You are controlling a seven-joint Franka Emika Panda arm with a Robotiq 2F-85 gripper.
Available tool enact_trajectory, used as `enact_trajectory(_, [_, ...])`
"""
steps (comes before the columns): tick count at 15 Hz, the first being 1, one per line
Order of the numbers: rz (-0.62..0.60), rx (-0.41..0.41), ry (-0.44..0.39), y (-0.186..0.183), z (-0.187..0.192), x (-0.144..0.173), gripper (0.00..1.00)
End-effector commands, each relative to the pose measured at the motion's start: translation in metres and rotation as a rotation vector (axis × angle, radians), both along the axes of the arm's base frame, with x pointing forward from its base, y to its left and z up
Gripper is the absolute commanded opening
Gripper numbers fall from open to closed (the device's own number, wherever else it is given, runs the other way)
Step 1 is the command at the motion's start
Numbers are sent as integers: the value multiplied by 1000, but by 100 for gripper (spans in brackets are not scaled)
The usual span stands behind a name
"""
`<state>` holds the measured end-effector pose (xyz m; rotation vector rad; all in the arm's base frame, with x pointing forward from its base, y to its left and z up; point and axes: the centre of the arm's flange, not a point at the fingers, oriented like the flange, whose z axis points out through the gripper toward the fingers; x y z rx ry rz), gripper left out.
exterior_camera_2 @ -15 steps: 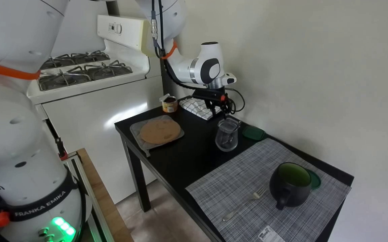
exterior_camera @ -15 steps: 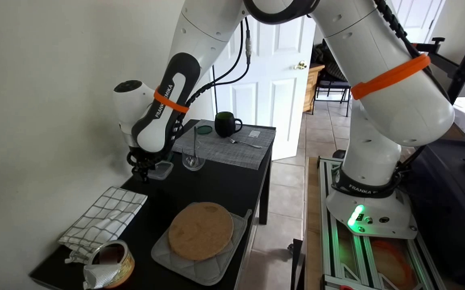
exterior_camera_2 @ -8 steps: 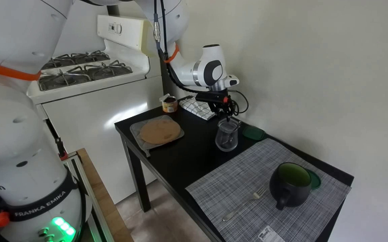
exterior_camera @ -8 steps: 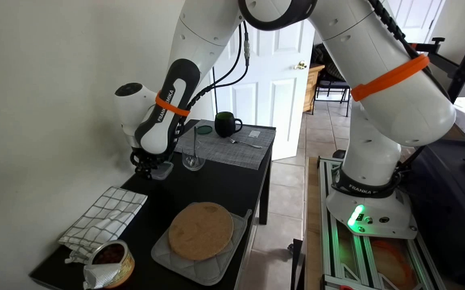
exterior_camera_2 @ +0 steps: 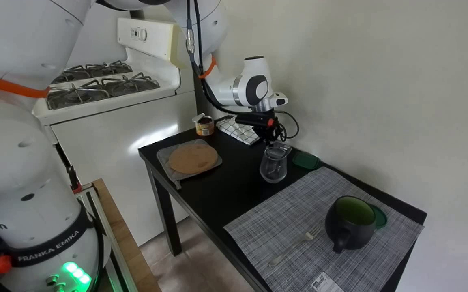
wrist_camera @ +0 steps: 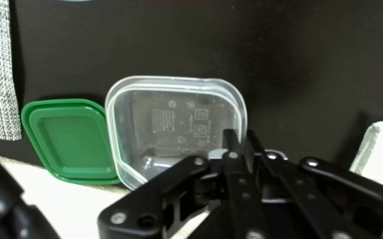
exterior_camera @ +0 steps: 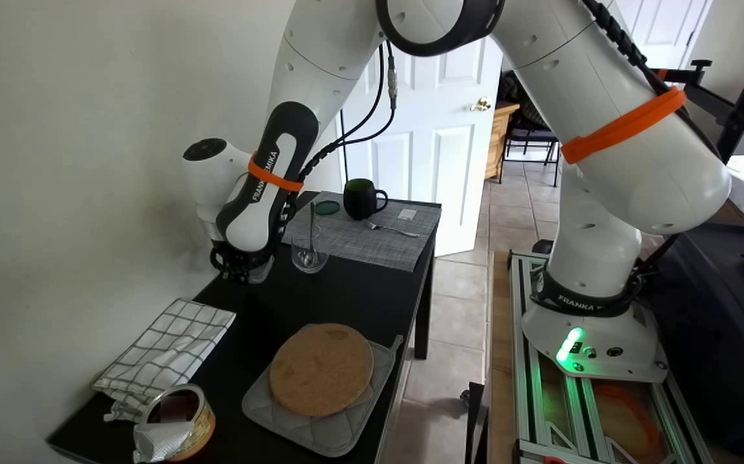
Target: Move the plastic container to the right
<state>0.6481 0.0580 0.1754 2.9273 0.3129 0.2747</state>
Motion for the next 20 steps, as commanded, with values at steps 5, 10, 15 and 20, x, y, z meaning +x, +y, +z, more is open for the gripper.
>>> enact_trajectory(5, [-115, 21, 71, 8, 97, -23, 2])
enact_trajectory(10, [-214, 54, -10, -5, 189, -55, 2])
enact_trajectory(15, [-489, 58, -144, -76, 244, -85, 2])
enact_trajectory(20, [-619, 76, -148, -132, 252, -91, 7])
